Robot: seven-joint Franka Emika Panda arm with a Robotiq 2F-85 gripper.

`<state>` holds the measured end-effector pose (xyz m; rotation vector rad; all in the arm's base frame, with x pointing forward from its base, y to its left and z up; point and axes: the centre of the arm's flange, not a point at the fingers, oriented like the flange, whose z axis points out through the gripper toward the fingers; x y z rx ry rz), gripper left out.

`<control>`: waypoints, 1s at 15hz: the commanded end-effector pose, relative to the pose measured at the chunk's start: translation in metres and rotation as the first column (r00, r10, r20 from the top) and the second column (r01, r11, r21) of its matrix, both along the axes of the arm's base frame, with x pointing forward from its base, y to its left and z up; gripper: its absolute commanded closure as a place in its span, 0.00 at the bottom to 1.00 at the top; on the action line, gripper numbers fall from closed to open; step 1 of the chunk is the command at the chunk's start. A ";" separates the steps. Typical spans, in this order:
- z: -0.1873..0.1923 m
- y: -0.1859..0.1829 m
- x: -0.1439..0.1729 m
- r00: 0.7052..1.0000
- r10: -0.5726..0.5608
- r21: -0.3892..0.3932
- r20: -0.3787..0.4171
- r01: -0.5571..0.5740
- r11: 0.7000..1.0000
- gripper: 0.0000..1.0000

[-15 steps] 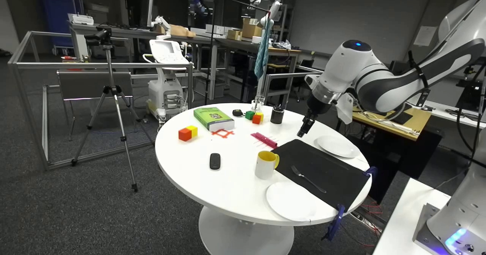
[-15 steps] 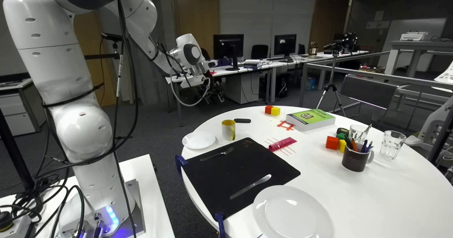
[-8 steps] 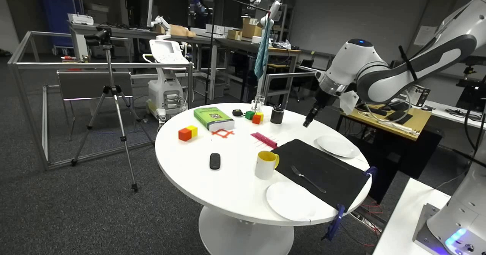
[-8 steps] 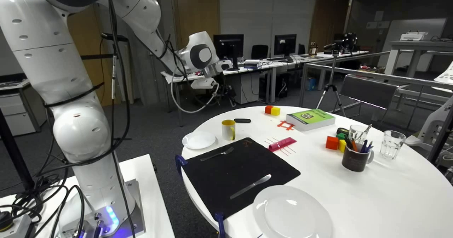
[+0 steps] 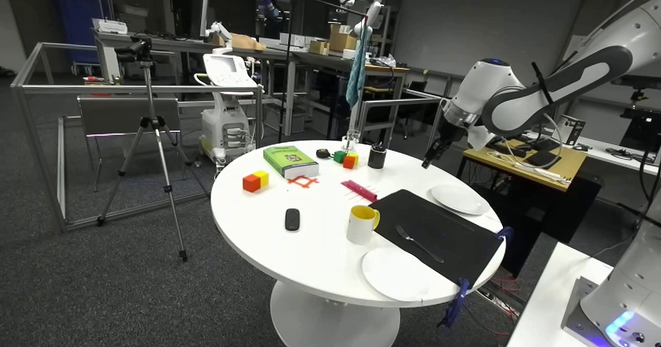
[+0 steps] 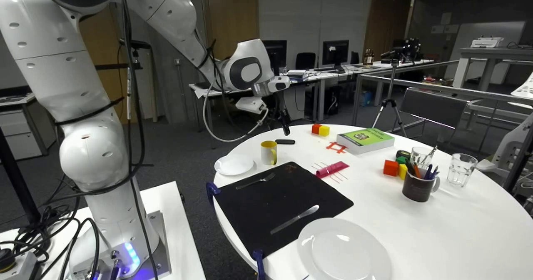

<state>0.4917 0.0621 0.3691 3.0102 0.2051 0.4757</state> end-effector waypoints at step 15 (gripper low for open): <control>-0.006 -0.021 0.002 0.999 -0.033 0.035 -0.021 0.034 0.999 0.00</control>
